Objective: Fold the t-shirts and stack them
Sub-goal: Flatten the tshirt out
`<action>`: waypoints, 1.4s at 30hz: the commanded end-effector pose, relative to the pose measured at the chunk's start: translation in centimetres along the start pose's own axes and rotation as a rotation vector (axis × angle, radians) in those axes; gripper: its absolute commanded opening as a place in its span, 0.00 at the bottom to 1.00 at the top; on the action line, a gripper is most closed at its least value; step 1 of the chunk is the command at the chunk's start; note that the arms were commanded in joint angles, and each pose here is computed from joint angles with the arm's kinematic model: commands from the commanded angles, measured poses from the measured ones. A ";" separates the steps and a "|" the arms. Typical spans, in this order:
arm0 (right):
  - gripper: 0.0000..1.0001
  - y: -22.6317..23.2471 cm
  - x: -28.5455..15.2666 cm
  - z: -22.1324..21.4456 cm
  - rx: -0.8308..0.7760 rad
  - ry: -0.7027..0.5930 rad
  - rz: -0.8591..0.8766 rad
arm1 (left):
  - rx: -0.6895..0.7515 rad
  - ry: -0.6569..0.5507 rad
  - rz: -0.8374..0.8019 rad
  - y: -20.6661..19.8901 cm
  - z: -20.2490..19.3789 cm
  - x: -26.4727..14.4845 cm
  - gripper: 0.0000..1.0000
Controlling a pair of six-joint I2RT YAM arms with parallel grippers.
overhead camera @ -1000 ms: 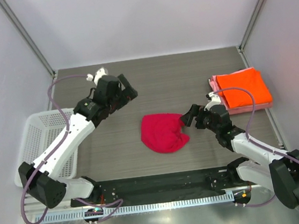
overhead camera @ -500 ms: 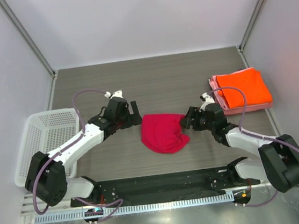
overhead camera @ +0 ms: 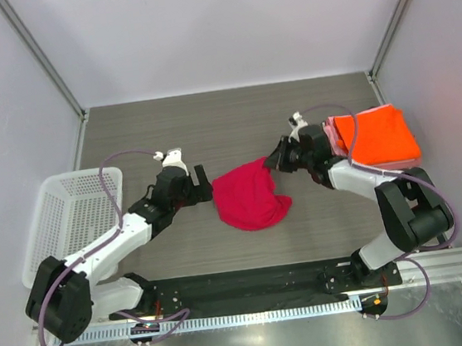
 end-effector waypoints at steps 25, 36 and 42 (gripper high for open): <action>0.71 13.9 -9.0 -4.8 -0.589 0.037 0.048 | -0.147 -0.350 0.251 4.5 4.1 -4.2 1.00; 0.52 8.2 -1.3 -3.4 -0.484 0.118 -0.208 | -0.095 -0.257 0.228 3.5 3.4 -2.4 0.97; 0.52 8.3 4.3 -4.4 -0.518 0.189 -0.149 | -0.072 -0.225 0.235 3.3 3.2 -1.6 0.96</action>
Point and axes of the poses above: each gripper's point midway between its finger pads, its own x axis out along the fingers, its own y axis along the line the jaws close on, z = x × y, the point moved 4 cm from there along -x, back along the fingers, and after that the axes turned 1 degree about -x, right-handed, at the moved point
